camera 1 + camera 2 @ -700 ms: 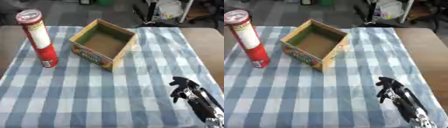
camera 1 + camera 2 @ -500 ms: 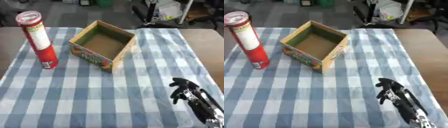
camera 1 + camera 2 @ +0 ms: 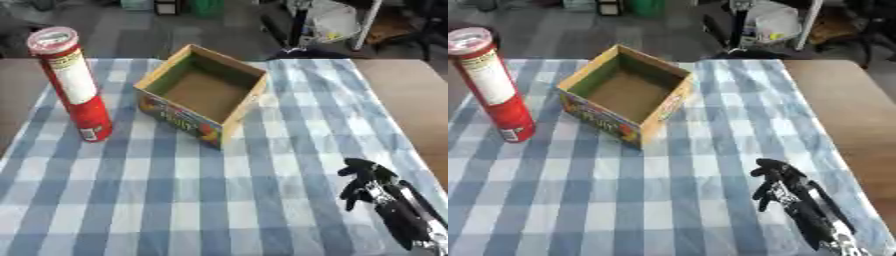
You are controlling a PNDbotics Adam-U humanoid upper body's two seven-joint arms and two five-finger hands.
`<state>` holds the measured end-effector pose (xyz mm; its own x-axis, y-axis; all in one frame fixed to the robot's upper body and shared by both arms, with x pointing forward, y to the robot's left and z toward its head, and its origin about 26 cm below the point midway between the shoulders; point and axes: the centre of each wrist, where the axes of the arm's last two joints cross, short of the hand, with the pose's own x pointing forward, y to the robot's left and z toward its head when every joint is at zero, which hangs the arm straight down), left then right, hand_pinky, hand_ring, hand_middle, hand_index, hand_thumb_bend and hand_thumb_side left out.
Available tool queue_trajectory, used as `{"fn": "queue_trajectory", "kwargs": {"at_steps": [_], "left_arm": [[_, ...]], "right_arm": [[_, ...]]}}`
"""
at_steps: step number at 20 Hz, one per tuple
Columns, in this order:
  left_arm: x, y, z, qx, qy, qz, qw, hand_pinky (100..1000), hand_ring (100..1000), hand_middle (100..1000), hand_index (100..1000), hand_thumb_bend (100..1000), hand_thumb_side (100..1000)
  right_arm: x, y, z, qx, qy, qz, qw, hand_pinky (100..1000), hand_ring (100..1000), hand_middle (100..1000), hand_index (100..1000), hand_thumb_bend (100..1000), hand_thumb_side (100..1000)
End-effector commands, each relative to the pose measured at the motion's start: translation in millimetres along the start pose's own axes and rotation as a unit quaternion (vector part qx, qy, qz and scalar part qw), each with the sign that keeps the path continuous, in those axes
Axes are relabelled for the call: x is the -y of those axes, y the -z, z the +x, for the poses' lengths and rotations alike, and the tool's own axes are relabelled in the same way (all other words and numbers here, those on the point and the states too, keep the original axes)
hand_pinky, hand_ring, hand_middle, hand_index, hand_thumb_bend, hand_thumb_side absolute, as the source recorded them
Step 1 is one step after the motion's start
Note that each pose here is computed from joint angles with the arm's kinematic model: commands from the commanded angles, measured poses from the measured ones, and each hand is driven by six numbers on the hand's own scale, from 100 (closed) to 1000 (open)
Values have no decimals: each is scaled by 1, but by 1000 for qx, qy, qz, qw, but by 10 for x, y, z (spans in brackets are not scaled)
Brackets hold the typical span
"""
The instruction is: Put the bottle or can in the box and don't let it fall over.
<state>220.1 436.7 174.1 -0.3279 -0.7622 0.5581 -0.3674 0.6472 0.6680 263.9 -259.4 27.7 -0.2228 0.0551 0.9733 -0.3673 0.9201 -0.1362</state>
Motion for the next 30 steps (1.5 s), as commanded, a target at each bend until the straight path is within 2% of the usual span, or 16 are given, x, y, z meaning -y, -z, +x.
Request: {"fn": "queue_trajectory", "kwargs": {"at_steps": [1, 3, 8, 11, 12, 13, 15, 20, 24, 27, 30], "left_arm": [[-336, 271, 15, 65, 65, -67, 994, 603, 653, 681, 811, 100, 632], [-560, 480, -51, 92, 103, -118, 983, 655, 702, 730, 838, 122, 653], [-1159, 1082, -92, 135, 212, -252, 935, 765, 795, 817, 888, 221, 671], [-1312, 1326, -61, 155, 248, -300, 908, 800, 827, 848, 902, 276, 663], [-1319, 1398, -47, 162, 257, -316, 899, 813, 840, 858, 908, 266, 677], [-1313, 1463, -36, 167, 264, -330, 891, 824, 851, 869, 914, 319, 661], [-1250, 1599, -7, 179, 276, -357, 874, 839, 862, 876, 919, 362, 667], [-866, 2001, 123, 226, 291, -417, 831, 869, 892, 898, 931, 453, 671], [-574, 2231, 206, 245, 304, -467, 793, 866, 911, 913, 943, 577, 661], [-423, 2324, 191, 244, 316, -484, 779, 857, 911, 914, 945, 634, 642], [-340, 2374, 136, 236, 321, -491, 774, 846, 906, 909, 943, 675, 634]], "right_arm": [[53, 24, 81, 11, -13, 8, 1000, 369, 494, 662, 811, 100, 607], [59, 17, 78, 10, -15, 9, 1000, 369, 494, 662, 811, 100, 607], [54, 2, 66, 5, -16, 15, 1000, 369, 494, 663, 811, 100, 607], [42, 0, 59, 3, -16, 22, 1000, 368, 494, 663, 811, 100, 606], [41, -1, 58, 2, -16, 24, 1000, 369, 494, 663, 811, 100, 609], [40, -2, 57, 2, -16, 25, 1000, 369, 494, 663, 811, 100, 606], [37, -3, 55, 1, -15, 28, 999, 369, 494, 663, 811, 100, 606], [28, -5, 49, -1, -15, 36, 999, 369, 494, 663, 811, 100, 606], [31, -1, 55, 1, -15, 38, 999, 369, 494, 663, 811, 100, 606], [26, 8, 57, 1, -14, 41, 999, 369, 494, 663, 811, 100, 607], [25, 15, 59, 2, -13, 42, 999, 369, 494, 663, 811, 100, 607]]}}
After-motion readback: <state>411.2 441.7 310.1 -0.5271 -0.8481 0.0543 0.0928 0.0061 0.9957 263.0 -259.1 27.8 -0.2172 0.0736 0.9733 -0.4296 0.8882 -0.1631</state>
